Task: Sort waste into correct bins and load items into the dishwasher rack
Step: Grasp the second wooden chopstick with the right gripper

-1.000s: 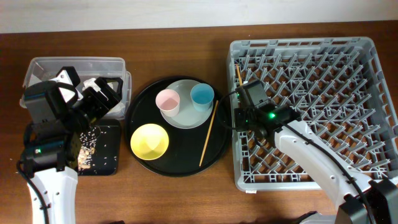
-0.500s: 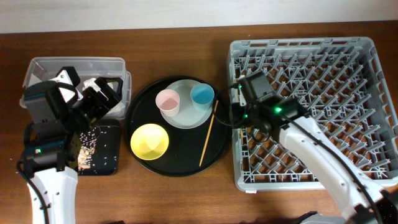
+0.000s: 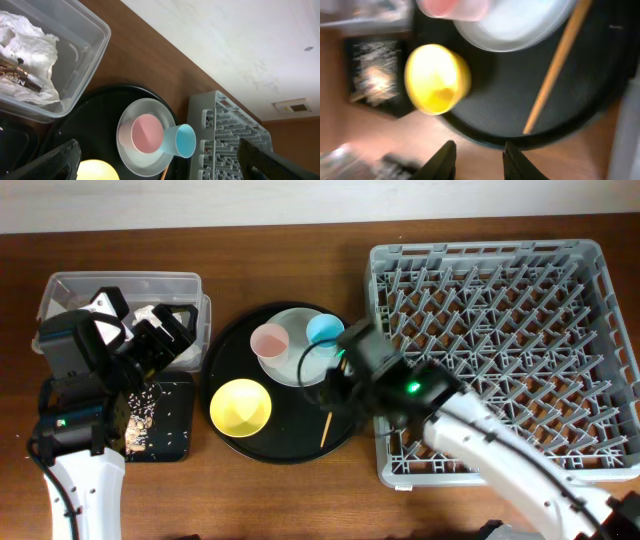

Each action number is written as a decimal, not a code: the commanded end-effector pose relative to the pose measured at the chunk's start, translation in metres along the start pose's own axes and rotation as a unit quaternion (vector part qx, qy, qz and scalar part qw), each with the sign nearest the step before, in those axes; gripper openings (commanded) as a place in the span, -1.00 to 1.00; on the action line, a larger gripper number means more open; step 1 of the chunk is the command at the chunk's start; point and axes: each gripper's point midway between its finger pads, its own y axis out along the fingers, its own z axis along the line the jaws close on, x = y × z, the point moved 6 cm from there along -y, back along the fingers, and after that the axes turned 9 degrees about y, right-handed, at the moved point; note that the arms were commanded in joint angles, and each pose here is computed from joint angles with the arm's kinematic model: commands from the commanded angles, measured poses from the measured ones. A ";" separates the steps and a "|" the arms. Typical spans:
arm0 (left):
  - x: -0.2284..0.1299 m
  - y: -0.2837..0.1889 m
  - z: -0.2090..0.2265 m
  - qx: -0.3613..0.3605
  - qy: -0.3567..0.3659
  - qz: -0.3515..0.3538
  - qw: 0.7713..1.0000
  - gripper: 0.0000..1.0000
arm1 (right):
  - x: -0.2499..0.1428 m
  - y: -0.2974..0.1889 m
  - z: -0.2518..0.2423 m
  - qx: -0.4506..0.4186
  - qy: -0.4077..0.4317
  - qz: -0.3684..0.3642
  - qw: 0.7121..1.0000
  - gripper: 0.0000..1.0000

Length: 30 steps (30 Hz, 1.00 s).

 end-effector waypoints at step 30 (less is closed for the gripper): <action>0.005 -0.004 -0.002 0.000 0.015 -0.011 1.000 0.98 | -0.005 0.138 -0.048 -0.247 0.043 -0.145 0.957 -0.42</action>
